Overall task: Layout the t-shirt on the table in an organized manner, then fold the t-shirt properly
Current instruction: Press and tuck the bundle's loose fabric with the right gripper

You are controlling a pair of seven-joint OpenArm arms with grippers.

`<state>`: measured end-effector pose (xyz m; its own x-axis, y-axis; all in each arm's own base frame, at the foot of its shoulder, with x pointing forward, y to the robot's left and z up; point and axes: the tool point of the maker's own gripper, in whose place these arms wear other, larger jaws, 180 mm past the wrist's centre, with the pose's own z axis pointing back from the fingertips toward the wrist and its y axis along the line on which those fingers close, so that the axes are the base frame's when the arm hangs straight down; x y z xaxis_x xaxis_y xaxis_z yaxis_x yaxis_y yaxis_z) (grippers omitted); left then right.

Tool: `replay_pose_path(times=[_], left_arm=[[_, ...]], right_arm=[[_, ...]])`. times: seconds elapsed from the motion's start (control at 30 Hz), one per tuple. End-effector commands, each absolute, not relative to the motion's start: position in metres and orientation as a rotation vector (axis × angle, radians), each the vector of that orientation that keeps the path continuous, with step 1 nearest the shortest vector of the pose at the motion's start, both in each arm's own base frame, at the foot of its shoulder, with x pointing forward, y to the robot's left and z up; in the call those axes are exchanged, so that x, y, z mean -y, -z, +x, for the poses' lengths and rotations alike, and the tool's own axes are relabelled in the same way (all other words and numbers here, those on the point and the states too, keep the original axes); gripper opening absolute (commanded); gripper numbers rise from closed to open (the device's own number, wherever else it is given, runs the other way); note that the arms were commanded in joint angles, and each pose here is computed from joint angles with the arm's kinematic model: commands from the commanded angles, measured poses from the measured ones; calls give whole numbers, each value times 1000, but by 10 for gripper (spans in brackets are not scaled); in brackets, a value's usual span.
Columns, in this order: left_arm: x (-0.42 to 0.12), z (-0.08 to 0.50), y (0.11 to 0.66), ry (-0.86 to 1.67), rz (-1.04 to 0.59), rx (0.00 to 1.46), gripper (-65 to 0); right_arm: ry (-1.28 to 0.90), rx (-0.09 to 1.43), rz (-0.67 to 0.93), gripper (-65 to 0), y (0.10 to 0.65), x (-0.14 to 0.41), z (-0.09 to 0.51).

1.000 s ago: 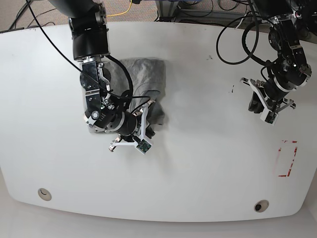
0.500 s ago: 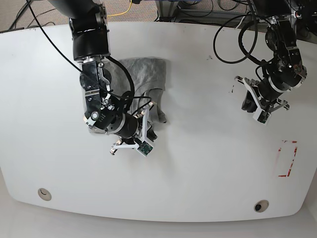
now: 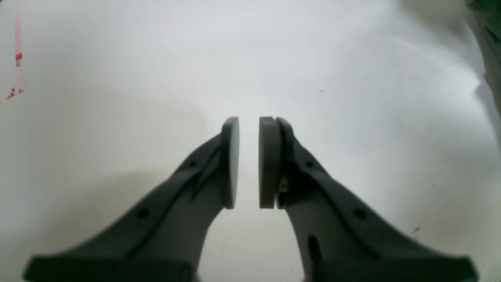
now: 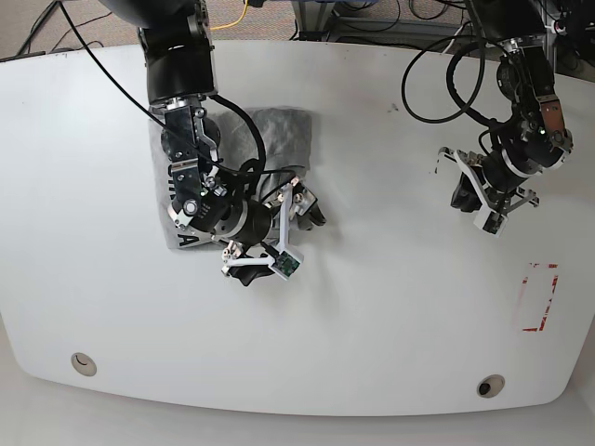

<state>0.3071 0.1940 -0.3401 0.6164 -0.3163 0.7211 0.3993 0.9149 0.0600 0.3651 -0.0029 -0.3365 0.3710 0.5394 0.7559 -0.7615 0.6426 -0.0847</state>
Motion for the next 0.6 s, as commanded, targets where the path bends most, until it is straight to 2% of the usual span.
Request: replay_pose_path(times=[0.0, 0.37, 0.57], left_arm=[[-195, 314, 329, 418, -105, 847, -569], [-196, 314, 331, 415, -107, 843, -569], [-197, 315, 334, 409, -111, 837, -569]], right_arm=[[-842, 871, 299, -76, 328, 4, 376], [-898, 758, 313, -197, 359, -6, 377], [-875, 758, 349, -290, 371, -6, 379]])
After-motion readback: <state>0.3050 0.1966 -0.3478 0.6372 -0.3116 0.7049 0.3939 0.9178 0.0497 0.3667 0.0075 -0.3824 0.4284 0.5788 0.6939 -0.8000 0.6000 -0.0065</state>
